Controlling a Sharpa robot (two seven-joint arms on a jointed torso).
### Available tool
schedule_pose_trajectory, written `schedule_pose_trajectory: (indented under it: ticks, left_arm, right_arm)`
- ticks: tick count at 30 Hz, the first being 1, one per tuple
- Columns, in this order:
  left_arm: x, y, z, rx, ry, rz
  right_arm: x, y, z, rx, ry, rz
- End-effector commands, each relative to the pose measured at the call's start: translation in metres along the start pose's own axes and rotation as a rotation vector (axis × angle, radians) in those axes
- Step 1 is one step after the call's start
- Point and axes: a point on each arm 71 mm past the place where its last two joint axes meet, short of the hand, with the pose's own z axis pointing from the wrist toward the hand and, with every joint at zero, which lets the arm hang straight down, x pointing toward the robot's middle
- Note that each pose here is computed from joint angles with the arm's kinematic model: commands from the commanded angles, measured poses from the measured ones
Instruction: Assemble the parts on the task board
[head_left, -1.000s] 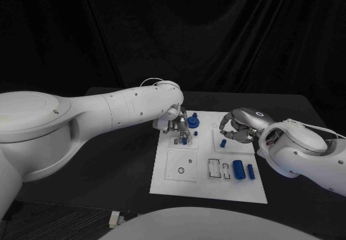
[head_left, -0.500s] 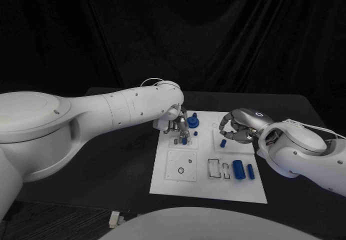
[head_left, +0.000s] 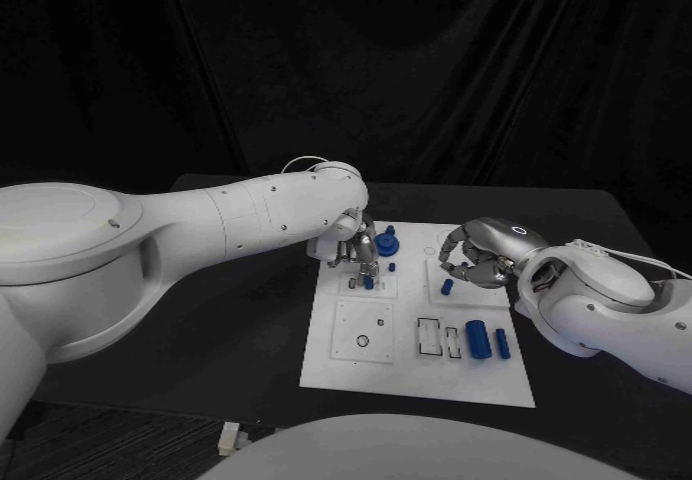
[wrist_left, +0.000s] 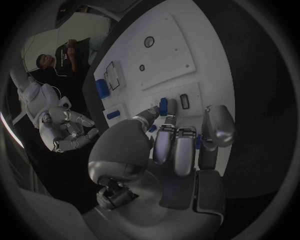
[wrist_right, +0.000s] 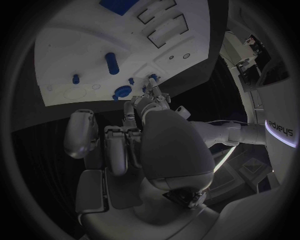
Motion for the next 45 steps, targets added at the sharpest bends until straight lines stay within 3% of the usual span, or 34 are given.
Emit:
schedule_pose_trajectory:
  ticks: [1, 15, 34, 45]
  left_arm:
    - [0.0024, -0.0005, 0.0011, 0.018, -0.002, -0.007]
    - [0.0062, 0.0017, -0.0047, 0.059, -0.095, -0.065]
    - [0.0277, 0.0244, -0.029, 0.135, -0.234, -0.177]
    - [0.0375, 0.031, -0.0425, 0.172, -0.309, -0.238]
  right_arm:
    - [0.001, -0.001, 0.0, 0.008, 0.006, -0.004]
    - [0.002, -0.004, -0.001, 0.017, 0.004, -0.004]
    - [0.005, -0.016, -0.004, 0.047, -0.001, -0.001]
    - [0.009, -0.02, -0.007, 0.052, -0.009, 0.007]
